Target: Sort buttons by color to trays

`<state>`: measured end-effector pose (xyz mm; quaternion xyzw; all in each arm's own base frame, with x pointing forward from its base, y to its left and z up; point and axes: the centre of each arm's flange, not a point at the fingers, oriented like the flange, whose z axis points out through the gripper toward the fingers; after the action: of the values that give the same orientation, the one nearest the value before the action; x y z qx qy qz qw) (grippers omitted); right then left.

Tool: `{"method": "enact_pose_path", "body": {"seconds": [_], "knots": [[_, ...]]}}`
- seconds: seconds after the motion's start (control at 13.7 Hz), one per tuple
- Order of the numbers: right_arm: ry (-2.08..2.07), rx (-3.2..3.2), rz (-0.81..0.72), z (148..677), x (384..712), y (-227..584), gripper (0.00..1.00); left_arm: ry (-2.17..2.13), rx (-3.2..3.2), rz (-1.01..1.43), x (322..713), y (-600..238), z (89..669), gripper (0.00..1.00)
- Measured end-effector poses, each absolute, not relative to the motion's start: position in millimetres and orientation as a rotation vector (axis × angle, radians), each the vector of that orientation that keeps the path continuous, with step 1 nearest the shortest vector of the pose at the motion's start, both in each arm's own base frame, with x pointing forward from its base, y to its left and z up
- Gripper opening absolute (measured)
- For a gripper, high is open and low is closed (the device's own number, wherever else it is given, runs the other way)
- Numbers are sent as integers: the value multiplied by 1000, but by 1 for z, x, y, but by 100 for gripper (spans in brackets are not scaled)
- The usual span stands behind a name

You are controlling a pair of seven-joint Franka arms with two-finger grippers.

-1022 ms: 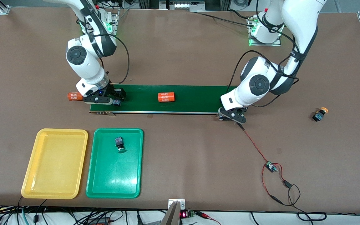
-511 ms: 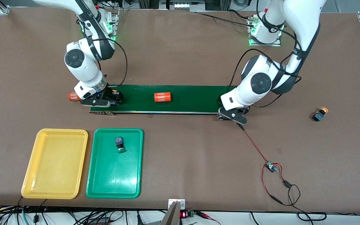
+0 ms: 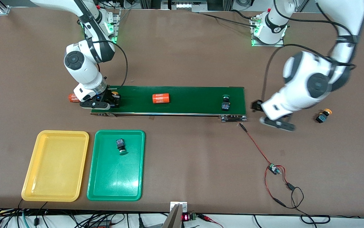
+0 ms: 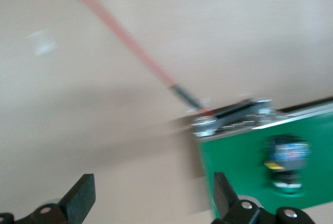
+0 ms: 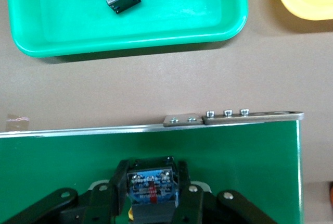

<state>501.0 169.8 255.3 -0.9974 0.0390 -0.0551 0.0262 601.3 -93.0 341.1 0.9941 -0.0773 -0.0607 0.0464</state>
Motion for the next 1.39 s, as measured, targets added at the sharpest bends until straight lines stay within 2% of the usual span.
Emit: {"method": "enact_pose_path", "body": {"seconds": [0.22, 0.36, 0.58, 0.73, 0.88, 1.02, 1.17, 1.39], "knots": [[137, -3081, -184, 260, 507, 165, 41, -20, 3025, -258, 602, -4, 321, 100], [153, -3105, -142, 276, 519, 162, 41, -15, 3035, -298, 598, 41, 305, 100], [61, -3157, -86, 349, 551, 156, 41, -206, 3046, -355, 590, 96, 279, 100], [-89, -3163, -143, 395, 575, 129, 41, -339, 3022, -376, 584, 123, 266, 100], [-230, -3169, -183, 409, 602, 81, 41, -454, 3036, -406, 578, 153, 252, 100], [-353, -3184, -184, 388, 632, 21, 41, -559, 3019, -441, 569, 180, 238, 100], [-450, -3177, -263, 344, 659, -35, 41, -650, 2971, -457, 559, 202, 218, 100], [-519, -3141, -382, 271, 679, -71, 41, -878, 2896, -369, 559, 218, 194, 100]]}}
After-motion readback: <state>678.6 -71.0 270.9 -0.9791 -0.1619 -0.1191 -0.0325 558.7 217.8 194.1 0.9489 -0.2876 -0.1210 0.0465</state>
